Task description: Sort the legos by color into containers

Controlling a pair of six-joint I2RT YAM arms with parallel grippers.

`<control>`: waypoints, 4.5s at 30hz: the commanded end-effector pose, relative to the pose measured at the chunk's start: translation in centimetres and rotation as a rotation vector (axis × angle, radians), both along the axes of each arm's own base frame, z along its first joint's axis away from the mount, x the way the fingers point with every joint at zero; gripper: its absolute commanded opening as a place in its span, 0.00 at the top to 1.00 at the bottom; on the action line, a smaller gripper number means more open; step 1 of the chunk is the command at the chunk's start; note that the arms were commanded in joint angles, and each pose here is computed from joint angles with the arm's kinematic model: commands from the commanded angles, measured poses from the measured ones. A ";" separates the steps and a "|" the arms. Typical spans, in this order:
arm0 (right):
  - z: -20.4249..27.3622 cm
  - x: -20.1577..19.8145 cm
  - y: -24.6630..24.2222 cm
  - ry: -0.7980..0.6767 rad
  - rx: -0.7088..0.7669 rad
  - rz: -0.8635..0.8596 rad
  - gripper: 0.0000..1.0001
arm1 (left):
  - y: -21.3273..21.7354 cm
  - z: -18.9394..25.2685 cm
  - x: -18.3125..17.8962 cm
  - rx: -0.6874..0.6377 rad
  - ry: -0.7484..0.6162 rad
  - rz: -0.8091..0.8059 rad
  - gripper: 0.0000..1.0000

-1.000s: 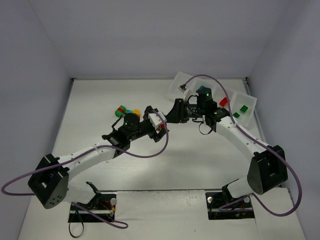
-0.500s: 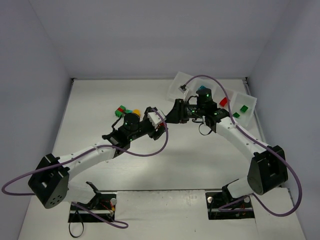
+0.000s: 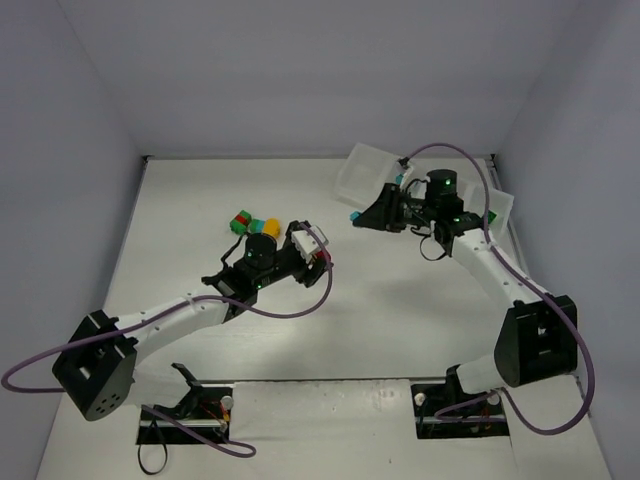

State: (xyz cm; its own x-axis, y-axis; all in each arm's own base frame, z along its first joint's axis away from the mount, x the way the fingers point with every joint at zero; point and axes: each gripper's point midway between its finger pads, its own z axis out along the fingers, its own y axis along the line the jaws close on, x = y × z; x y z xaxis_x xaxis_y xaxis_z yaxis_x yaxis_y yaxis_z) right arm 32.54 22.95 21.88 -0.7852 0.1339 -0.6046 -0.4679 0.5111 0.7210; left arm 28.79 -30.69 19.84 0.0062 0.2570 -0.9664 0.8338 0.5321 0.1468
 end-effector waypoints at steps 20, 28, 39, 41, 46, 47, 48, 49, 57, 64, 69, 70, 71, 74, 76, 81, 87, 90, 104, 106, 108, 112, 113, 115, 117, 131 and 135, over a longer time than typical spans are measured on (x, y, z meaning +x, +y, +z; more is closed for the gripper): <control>-6.2 21.8 -14.8 -0.067 -0.531 -0.790 0.76 | 0.8 4.5 -1.4 -0.091 -0.077 -0.020 0.83; -6.7 23.3 -14.0 -0.069 -0.535 -0.722 0.29 | 0.7 4.5 -1.9 -0.075 -0.085 -0.053 0.83; 2.0 11.1 -3.9 -0.173 -0.175 -0.153 0.31 | 0.5 4.8 -1.9 -0.020 -0.165 -0.104 0.83; 3.5 7.6 -1.6 -0.196 -0.112 -0.025 0.30 | 0.5 5.1 -1.6 -0.010 -0.184 -0.102 0.83; 3.7 0.7 2.5 -0.168 -0.025 0.190 0.27 | 0.0 5.6 -1.2 0.003 -0.206 -0.115 0.83; 3.6 0.0 2.9 -0.162 -0.019 0.214 0.26 | 0.0 5.6 -1.1 0.004 -0.207 -0.116 0.83; 3.6 -0.7 3.4 -0.159 -0.013 0.233 0.25 | -0.1 5.9 -1.0 0.002 -0.214 -0.114 0.83; 3.4 -1.6 4.0 -0.153 -0.009 0.261 0.25 | -0.3 5.8 -0.9 0.004 -0.213 -0.118 0.83; 2.2 -3.8 5.4 -0.128 -0.011 0.321 0.23 | -0.7 6.5 -0.3 0.001 -0.233 -0.120 0.83; 2.4 -5.2 6.7 -0.132 0.005 0.379 0.25 | -1.2 6.5 0.0 -0.001 -0.231 -0.126 0.83; 2.0 -5.4 6.8 -0.124 0.004 0.385 0.29 | -1.3 6.6 0.1 -0.005 -0.230 -0.125 0.83; 1.9 -5.4 6.8 -0.123 0.003 0.385 0.30 | -1.3 6.6 0.1 -0.005 -0.232 -0.125 0.83; 1.9 -5.5 6.8 -0.121 0.003 0.385 0.34 | -1.3 6.7 0.2 -0.007 -0.232 -0.123 0.83; 1.6 -5.6 6.8 -0.113 0.003 0.391 0.42 | -1.3 6.8 0.1 -0.010 -0.235 -0.122 0.83; 1.4 -5.8 6.8 -0.104 0.005 0.395 0.50 | -1.3 7.0 0.2 -0.015 -0.238 -0.120 0.83; 1.4 -6.1 6.9 -0.096 0.014 0.410 0.56 | -1.3 7.3 0.2 -0.025 -0.243 -0.117 0.83; 1.4 -6.6 7.3 -0.095 0.016 0.428 0.70 | -1.3 7.4 0.1 -0.033 -0.242 -0.117 0.83; 1.4 -6.3 7.2 -0.109 0.001 0.407 0.89 | -1.1 7.3 0.1 -0.031 -0.241 -0.111 0.74; 1.8 -4.8 5.9 -0.138 -0.003 0.363 1.00 | 2.2 6.2 -1.0 0.012 -0.249 -0.024 0.18; 1.9 -4.8 6.0 -0.137 -0.002 0.365 1.00 | 2.1 6.0 -1.2 0.013 -0.240 -0.036 0.18; 1.9 -4.9 6.0 -0.134 0.000 0.369 1.00 | 1.9 5.9 -1.3 0.008 -0.233 -0.048 0.18; 2.3 -5.0 6.0 -0.140 0.008 0.374 1.00 | 1.4 5.5 -1.2 0.011 -0.214 -0.066 0.18; 2.4 -5.0 6.0 -0.140 0.011 0.376 1.00 | 1.2 5.4 -1.2 0.009 -0.210 -0.068 0.18; 2.6 -5.1 6.1 -0.142 0.016 0.380 1.00 | 0.9 5.2 -1.0 0.013 -0.204 -0.075 0.18; 2.7 -5.2 6.0 -0.143 0.017 0.380 1.00 | 0.8 5.2 -0.8 0.015 -0.203 -0.072 0.18; 2.9 -5.1 6.3 -0.166 0.028 0.392 1.00 | -0.3 5.5 0.6 -0.008 -0.203 -0.055 0.18; 2.6 -4.8 6.3 -0.157 0.026 0.391 1.00 | -0.5 5.8 0.7 -0.013 -0.207 -0.058 0.18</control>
State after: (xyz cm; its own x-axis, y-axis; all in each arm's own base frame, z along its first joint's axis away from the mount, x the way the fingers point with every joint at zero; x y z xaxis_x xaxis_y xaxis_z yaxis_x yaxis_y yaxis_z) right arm 27.49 28.77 21.13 -0.7598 -0.1624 -0.6295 -0.6431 0.3298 0.6911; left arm 28.43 -30.21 20.05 0.1159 0.3455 -0.9312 0.8447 0.4590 0.2754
